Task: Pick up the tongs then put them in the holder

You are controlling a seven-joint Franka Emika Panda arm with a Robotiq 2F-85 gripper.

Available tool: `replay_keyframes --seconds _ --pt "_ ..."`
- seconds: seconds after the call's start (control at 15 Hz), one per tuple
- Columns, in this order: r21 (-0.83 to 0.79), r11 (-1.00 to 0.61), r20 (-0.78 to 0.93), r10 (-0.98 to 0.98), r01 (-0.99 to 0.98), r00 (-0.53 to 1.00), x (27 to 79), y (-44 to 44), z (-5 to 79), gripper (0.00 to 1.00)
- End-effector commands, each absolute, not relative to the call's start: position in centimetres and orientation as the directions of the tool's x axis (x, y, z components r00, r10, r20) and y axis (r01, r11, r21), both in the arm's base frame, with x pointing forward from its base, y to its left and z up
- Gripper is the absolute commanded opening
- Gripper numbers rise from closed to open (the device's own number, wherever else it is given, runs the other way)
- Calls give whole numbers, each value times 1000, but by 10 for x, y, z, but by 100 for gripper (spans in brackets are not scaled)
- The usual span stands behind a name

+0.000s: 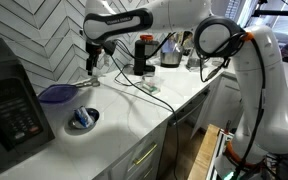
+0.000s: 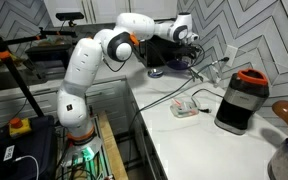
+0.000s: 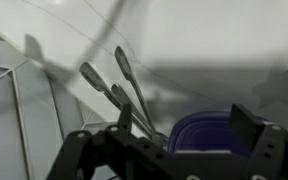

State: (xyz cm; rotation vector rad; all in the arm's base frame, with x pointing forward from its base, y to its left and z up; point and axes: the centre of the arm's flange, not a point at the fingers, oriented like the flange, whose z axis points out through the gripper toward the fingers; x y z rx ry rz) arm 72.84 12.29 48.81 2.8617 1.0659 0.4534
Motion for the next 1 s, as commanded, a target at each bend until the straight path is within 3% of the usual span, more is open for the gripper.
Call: replay_keyframes --seconds 0.0,0.4,0.53,0.6,0.67,0.73,0.87,0.93 --pt "93 -633 249 762 769 597 760 109 458 100" --pt "85 -499 201 857 863 475 802 105 408 100" --pt "60 -479 187 867 876 462 805 113 391 87" --pt "52 -476 184 869 878 460 806 115 384 74" --pt "52 -474 177 871 879 459 807 116 378 74" --pt "67 -477 174 871 877 460 808 117 373 65" --pt "105 -478 189 870 872 455 811 120 371 62" --pt "122 -475 188 873 871 450 811 123 374 65"
